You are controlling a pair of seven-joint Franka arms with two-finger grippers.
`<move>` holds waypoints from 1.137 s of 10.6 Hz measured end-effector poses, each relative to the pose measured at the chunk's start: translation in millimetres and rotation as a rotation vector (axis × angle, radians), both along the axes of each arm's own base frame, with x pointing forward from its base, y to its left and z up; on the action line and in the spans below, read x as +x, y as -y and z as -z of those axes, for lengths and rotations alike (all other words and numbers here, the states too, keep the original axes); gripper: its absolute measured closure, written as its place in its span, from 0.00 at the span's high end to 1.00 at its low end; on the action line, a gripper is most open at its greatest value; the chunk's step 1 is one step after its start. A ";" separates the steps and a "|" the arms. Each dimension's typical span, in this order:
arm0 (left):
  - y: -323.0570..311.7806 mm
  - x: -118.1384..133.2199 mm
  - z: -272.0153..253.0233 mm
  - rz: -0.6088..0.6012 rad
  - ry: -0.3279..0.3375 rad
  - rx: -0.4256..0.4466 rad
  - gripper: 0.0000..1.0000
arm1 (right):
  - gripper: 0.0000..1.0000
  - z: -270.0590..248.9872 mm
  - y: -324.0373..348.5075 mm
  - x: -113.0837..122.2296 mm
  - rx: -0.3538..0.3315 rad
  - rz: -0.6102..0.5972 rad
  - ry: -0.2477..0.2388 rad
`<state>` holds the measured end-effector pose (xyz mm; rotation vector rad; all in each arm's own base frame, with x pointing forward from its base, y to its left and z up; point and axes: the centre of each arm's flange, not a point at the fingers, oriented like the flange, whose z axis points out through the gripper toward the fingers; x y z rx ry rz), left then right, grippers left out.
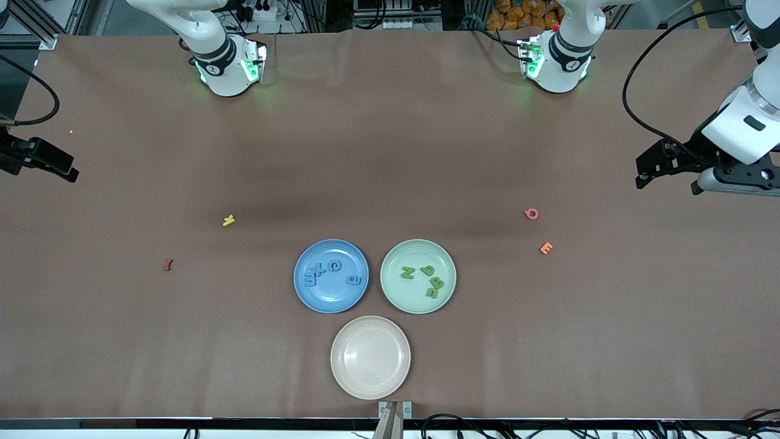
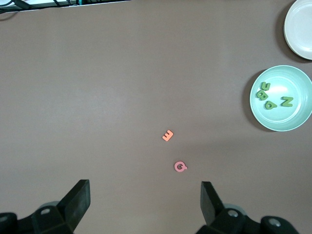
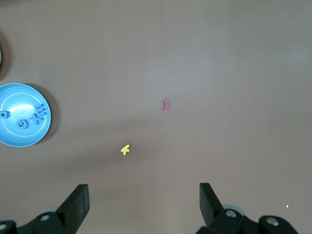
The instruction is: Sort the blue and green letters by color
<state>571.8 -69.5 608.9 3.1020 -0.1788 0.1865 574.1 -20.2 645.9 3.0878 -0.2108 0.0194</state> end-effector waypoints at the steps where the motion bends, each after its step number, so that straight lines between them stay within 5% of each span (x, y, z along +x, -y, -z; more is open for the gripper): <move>1: -0.1 0.0 0.0 0.000 0.000 0.000 1.00 | 1.00 0.0 -0.5 0.0 0.000 -0.001 0.000; 12: -7.6 0.3 0.6 -0.013 -0.006 0.001 1.00 | 1.00 2.8 -0.3 1.5 0.001 -0.003 -0.005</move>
